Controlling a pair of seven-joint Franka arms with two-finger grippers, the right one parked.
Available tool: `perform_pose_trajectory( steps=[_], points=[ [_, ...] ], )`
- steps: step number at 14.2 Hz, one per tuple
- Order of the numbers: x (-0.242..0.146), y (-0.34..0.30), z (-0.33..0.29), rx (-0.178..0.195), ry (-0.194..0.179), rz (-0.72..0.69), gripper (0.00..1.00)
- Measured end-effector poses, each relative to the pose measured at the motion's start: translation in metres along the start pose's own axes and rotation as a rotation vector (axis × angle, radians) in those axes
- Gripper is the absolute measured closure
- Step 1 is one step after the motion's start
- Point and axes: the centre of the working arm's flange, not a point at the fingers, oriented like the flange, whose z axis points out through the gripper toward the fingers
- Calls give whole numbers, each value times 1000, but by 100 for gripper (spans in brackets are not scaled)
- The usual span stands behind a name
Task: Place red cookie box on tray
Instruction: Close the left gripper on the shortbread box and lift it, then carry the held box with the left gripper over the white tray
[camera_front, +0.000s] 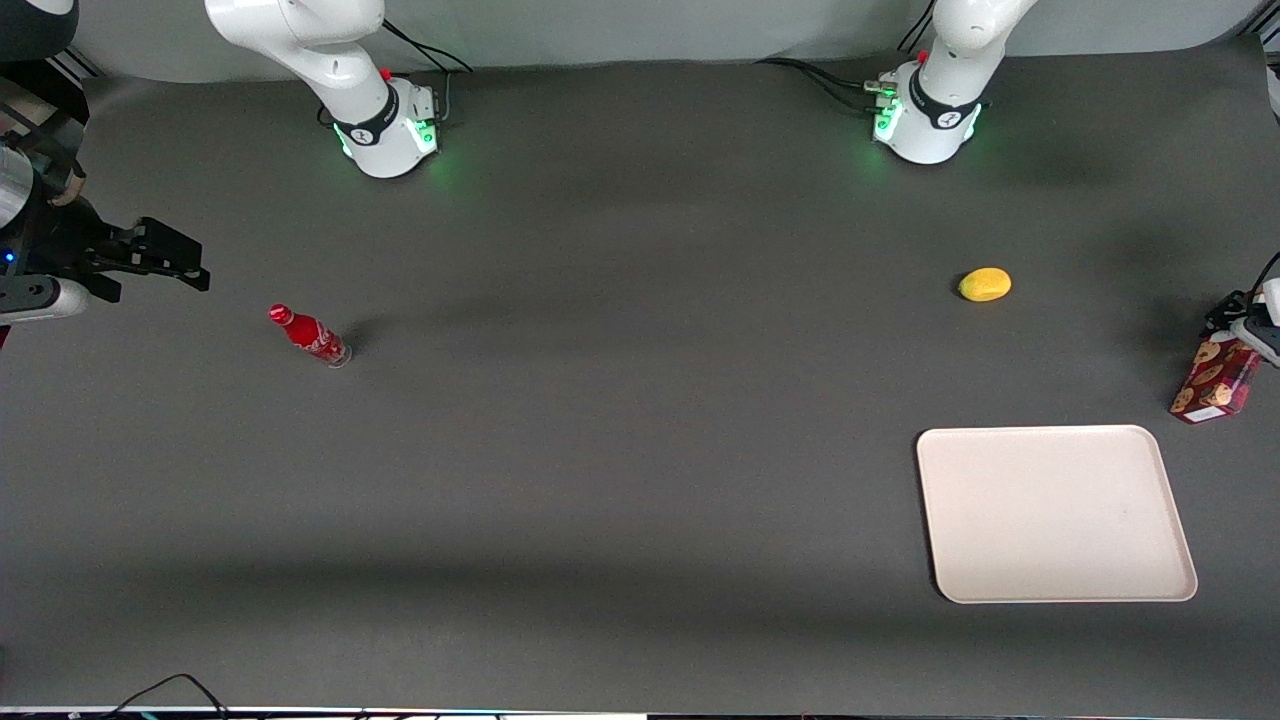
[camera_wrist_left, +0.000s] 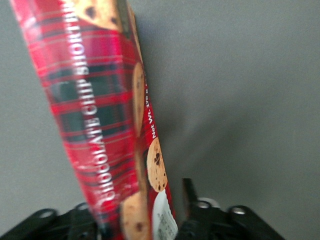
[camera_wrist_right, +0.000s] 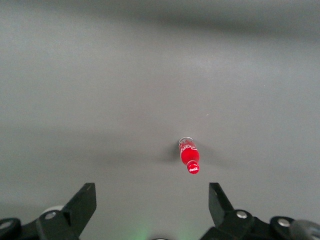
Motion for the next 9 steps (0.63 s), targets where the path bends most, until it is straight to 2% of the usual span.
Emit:
perform_pose_trajectory(
  steps=[2, 4, 6, 8, 9],
  points=[
    [0, 0, 0, 1, 1, -12, 69],
    [3, 0, -7, 1, 2, -41, 84],
    [14, 2, -25, -38, -5, -70, 86],
    [29, 1, -70, -75, -21, -101, 86],
    [37, 0, -102, -81, -29, -116, 86]
  ],
)
